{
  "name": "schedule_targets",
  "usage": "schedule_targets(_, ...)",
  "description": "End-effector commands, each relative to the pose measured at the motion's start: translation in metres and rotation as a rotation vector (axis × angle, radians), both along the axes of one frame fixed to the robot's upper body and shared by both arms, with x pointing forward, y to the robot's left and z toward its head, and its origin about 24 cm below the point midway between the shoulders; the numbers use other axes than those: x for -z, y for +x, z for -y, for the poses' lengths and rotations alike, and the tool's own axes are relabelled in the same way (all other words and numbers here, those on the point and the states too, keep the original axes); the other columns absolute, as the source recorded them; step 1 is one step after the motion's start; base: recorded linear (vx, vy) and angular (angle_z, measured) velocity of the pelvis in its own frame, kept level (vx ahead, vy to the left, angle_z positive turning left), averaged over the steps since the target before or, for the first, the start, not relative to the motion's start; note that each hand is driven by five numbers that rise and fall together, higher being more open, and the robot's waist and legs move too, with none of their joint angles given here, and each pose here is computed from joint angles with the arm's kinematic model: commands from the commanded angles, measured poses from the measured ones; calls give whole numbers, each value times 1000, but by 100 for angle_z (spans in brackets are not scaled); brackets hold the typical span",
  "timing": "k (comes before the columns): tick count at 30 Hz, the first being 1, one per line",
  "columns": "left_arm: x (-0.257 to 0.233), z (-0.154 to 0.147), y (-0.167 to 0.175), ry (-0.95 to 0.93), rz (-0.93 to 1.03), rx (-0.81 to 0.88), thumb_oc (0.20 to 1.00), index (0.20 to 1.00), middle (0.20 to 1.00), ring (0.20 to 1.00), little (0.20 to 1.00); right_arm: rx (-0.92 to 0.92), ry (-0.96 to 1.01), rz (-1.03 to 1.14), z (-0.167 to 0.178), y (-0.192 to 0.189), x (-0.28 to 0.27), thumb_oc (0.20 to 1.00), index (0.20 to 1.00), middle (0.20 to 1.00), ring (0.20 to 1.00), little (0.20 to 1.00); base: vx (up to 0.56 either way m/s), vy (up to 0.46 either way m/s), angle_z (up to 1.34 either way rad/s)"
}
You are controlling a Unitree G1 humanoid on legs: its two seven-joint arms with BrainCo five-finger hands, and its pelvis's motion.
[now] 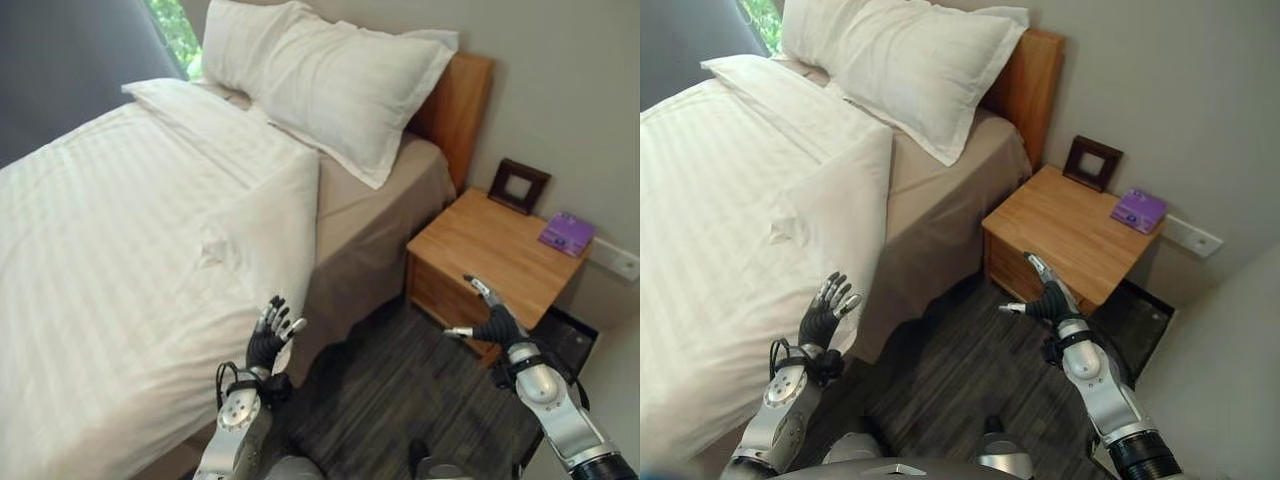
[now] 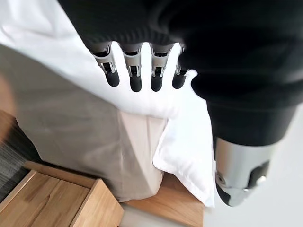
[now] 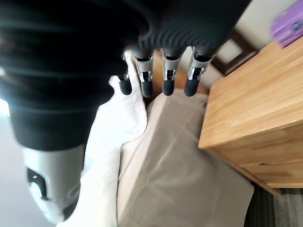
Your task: Making the bed.
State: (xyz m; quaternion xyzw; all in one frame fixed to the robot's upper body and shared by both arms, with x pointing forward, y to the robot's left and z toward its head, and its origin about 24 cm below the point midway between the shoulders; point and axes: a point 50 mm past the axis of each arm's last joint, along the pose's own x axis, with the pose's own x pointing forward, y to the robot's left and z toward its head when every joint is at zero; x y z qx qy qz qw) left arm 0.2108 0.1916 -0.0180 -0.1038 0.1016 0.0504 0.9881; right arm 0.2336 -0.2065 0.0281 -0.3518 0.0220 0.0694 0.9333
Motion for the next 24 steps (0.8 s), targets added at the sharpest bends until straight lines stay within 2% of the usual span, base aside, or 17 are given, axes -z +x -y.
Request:
schedule_targets(1, -21, -23, -1, 72, 101, -53, 1000, 1000, 1000, 1000, 1000, -77, 31, 156, -10, 7, -35, 1000, 1000, 1000, 1000, 1000, 358, 20, 60)
schedule_targets(4, -19, -26, -5, 88, 84, -56, 1000, 1000, 1000, 1000, 1000, -124, 27, 188, -20, 12, -42, 1000, 1000, 1000, 1000, 1000, 180, 19, 12)
schedule_targets(10, -36, -24, 16, 168, 139, 33, 1000, 1000, 1000, 1000, 1000, -205, 32, 348, -44, 27, -74, 1000, 1000, 1000, 1000, 1000, 140, 9, 41)
schedule_targets(13, -47, -18, 28, 166, 188, 74, 1000, 1000, 1000, 1000, 1000, -242, 22, 447, -55, 34, -95, 1000, 1000, 1000, 1000, 1000, 79, -197, 147)
schedule_targets(16, -46, -11, 30, 142, 186, 109, 1000, 1000, 1000, 1000, 1000, -260, 0, 487, -56, 35, -104, 1000, 1000, 1000, 1000, 1000, 118, -189, 56)
schedule_targets(21, -36, -13, 28, 116, 148, 99, 1000, 1000, 1000, 1000, 1000, -344, -109, 584, -79, 48, -126, 1000, 1000, 1000, 1000, 1000, 153, -143, 168)
schedule_targets(24, -27, -13, 22, 84, 118, 96, 1000, 1000, 1000, 1000, 1000, -387, -189, 585, -93, 61, -128, 1000, 1000, 1000, 1000, 1000, 169, -159, 29)
